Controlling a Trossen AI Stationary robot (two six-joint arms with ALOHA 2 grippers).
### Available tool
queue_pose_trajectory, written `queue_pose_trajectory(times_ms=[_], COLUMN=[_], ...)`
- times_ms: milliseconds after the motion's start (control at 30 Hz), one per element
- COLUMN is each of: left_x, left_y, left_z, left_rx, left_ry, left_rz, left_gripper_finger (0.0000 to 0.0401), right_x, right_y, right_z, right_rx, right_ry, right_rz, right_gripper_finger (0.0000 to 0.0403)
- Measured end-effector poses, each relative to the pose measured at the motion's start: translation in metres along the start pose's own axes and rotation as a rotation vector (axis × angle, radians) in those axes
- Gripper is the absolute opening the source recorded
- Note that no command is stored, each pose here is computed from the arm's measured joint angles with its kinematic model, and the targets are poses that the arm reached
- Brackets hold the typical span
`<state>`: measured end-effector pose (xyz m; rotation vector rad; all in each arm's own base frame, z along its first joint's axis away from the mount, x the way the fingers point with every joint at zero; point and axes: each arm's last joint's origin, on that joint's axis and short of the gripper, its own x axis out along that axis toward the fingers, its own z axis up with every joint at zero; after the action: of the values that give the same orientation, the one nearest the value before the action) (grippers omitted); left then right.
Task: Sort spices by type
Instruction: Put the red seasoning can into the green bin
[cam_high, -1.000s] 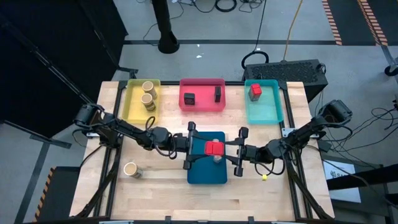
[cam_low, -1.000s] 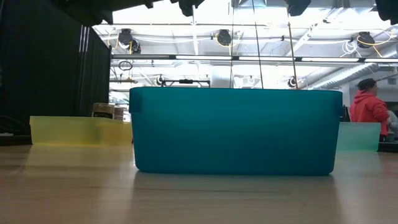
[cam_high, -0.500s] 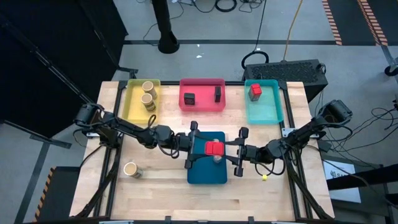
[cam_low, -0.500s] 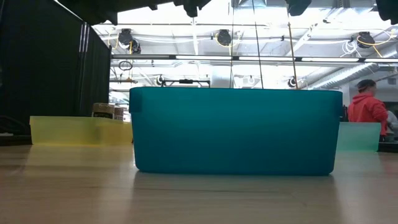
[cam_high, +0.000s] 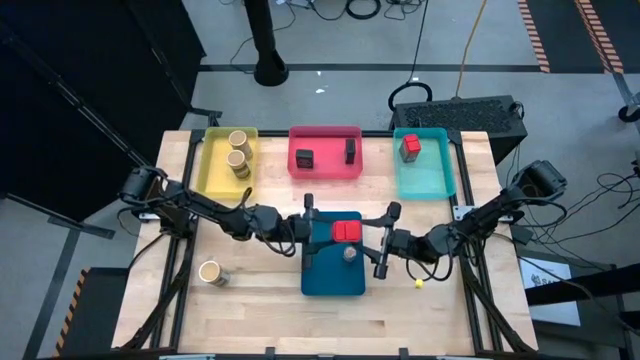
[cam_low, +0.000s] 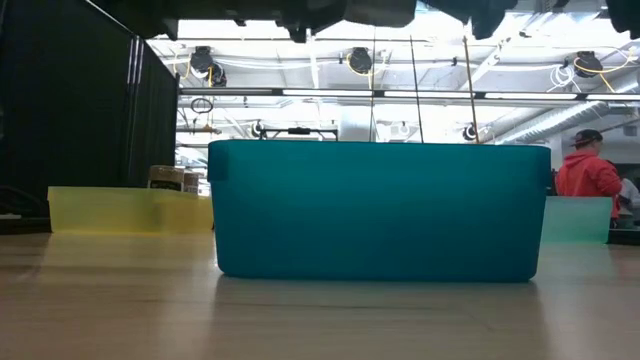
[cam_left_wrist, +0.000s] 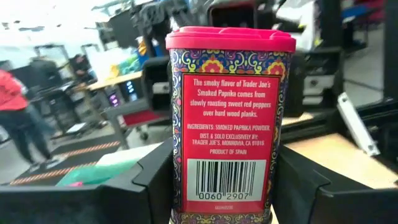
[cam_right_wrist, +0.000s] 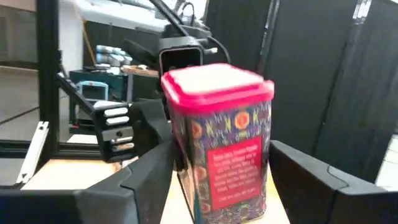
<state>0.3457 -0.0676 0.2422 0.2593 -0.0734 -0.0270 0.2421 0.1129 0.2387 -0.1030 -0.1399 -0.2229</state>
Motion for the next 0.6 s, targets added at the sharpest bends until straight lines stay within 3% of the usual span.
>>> queue_pose_trajectory(times_ms=[267,467,600], left_x=[-0.018,-0.045,-0.051], left_y=[0.001,0.005,0.007], left_z=[0.01,0.016,0.017], left_rx=[0.063,0.123,0.084], left_ry=[0.199,0.424,0.474], left_rz=[0.018,0.024,0.027], left_gripper_finger=[0.0202,0.0202,0.0202], right_x=[-0.015,-0.016,0.001], right_y=[0.003,0.004,0.007], right_z=[0.004,0.03,0.052], right_rx=[-0.024,-0.014,-0.034], right_ry=[0.112,0.215,0.366], right_rz=[-0.185,-0.193,-0.186], right_gripper_finger=[0.0261,0.0262,0.0262])
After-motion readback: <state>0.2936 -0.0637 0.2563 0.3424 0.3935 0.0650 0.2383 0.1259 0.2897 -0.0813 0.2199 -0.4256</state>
